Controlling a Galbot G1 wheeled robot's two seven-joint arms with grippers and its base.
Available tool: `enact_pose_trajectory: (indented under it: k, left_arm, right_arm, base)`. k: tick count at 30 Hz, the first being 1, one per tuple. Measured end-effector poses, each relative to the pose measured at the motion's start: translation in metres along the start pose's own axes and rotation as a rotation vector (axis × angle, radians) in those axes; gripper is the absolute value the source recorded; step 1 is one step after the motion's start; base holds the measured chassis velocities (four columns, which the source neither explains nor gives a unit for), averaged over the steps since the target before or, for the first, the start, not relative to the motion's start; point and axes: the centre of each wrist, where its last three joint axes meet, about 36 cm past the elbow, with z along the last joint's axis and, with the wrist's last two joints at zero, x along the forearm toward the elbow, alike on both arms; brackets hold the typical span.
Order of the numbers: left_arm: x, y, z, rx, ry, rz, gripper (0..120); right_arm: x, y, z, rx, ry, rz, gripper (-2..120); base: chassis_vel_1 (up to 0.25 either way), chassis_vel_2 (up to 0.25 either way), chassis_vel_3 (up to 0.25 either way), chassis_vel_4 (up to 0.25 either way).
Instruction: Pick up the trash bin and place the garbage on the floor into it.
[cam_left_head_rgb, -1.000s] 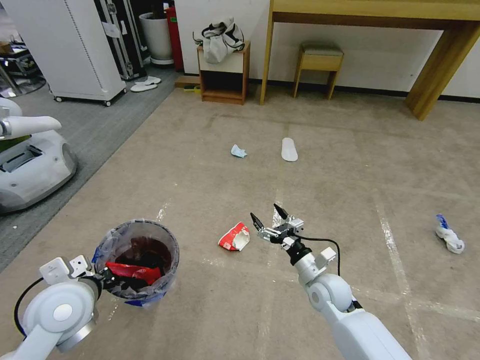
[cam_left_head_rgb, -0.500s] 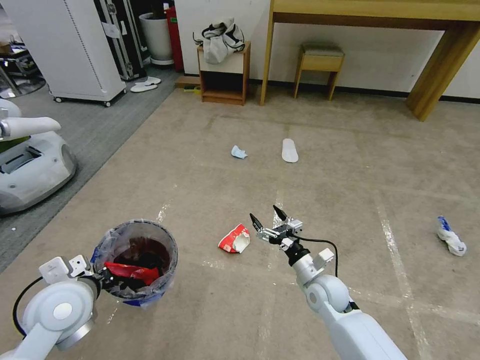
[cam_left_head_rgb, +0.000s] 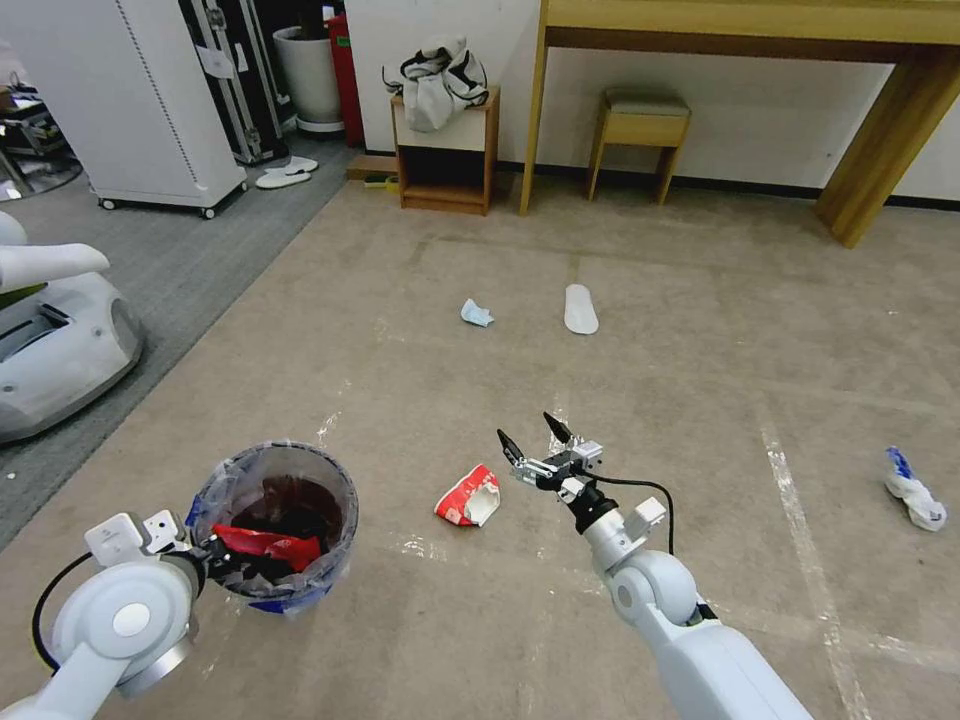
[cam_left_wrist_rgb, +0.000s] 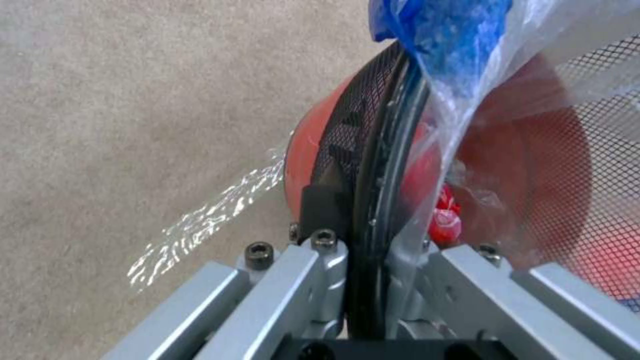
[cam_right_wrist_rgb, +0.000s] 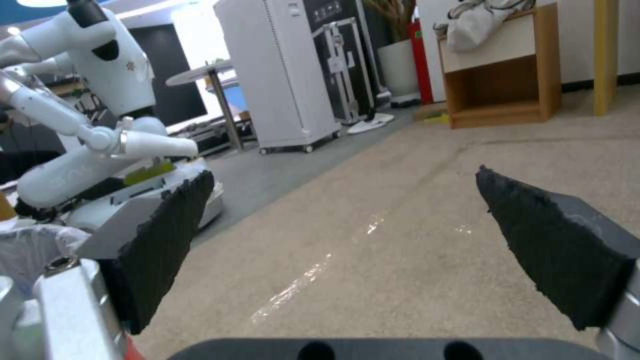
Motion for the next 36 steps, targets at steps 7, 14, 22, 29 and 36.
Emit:
enact_pose_trajectory:
  k: [7, 14, 22, 29, 36]
  left_arm:
    - [-0.0004, 0.0000, -0.0010, 0.000, -0.003, -0.001, 1]
    - [-0.0015, -0.0009, 0.0001, 0.001, 0.000, 0.000, 1]
    - [-0.0022, -0.0006, 0.0002, 0.002, -0.001, -0.003, 1]
    - [-0.0009, -0.0011, 0.0006, 0.003, -0.002, 0.001, 1]
    - [0.0002, -0.0014, 0.0011, 0.002, -0.003, 0.002, 1]
  right_arm:
    - [-0.0009, -0.0008, -0.0002, -0.002, -0.003, -0.007, 100]
    - [-0.0013, -0.0019, 0.0005, -0.002, -0.002, -0.022, 100]
    - [-0.0013, -0.0001, 0.0024, -0.003, 0.002, -0.028, 100]
    - [-0.0022, -0.0012, 0.0012, 0.001, 0.002, -0.033, 100]
    - [0.0009, -0.0012, 0.0027, 0.010, 0.010, -0.036, 100]
  base:
    - [-0.083, 0.080, 0.087, -0.081]
    - [-0.109, 0.112, 0.114, -0.110]
    - [-0.104, 0.118, 0.113, -0.101]
    - [-0.110, 0.097, 0.111, -0.112]
    - [-0.164, 0.147, 0.155, -0.145]
